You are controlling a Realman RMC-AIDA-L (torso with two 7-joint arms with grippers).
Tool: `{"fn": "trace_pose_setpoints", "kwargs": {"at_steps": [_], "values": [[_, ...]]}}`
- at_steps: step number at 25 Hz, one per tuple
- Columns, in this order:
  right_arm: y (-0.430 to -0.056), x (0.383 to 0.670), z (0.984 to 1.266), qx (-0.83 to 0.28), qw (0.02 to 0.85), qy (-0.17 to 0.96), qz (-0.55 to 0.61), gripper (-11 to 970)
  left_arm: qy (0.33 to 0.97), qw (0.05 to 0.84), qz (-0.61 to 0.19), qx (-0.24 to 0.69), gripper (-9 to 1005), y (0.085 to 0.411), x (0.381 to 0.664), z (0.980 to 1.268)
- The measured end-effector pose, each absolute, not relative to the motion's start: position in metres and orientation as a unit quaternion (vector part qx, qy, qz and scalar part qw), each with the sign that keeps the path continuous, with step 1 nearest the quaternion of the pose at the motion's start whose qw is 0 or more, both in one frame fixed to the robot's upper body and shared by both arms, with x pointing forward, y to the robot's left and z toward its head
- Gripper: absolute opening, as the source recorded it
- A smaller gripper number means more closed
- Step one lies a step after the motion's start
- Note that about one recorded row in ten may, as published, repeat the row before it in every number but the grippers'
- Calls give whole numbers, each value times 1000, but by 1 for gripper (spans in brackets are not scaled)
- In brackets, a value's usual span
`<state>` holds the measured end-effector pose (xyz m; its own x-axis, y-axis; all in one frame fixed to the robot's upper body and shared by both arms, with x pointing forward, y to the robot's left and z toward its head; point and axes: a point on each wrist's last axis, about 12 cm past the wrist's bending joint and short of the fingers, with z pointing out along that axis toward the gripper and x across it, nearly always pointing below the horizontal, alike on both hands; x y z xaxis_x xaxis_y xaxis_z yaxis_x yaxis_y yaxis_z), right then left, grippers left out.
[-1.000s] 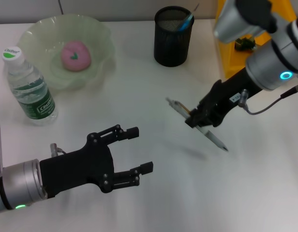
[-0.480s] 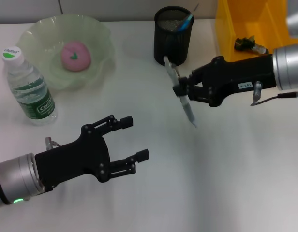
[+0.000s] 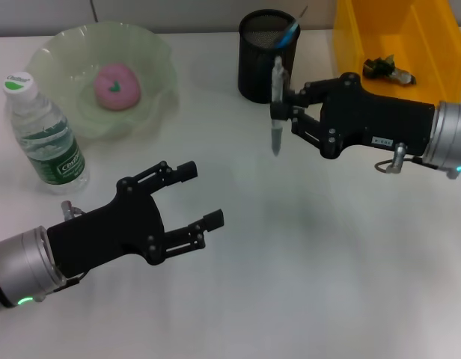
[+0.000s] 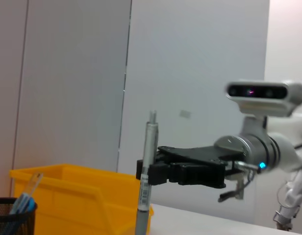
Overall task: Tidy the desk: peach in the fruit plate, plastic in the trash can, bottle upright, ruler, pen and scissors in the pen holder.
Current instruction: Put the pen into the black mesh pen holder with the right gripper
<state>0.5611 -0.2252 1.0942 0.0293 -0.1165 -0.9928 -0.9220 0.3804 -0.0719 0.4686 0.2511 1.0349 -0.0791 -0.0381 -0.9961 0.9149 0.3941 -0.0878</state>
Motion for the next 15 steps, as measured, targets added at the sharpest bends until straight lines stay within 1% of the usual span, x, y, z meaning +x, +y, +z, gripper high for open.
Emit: {"fn": "trace_pose_setpoints", "kwargs": {"at_steps": [4,11,15], "values": [[-223,556,1084,-421,606,585,336,126,607,581,-410,354,811,251,469,1035],[-217,556,1081,-426,602,584,339,125,606,586,-408,350,812,251,471,1036],[-217,558,1079,-444,610,577,313,125,606,587,-407,349,812,252,472,1036]]}}
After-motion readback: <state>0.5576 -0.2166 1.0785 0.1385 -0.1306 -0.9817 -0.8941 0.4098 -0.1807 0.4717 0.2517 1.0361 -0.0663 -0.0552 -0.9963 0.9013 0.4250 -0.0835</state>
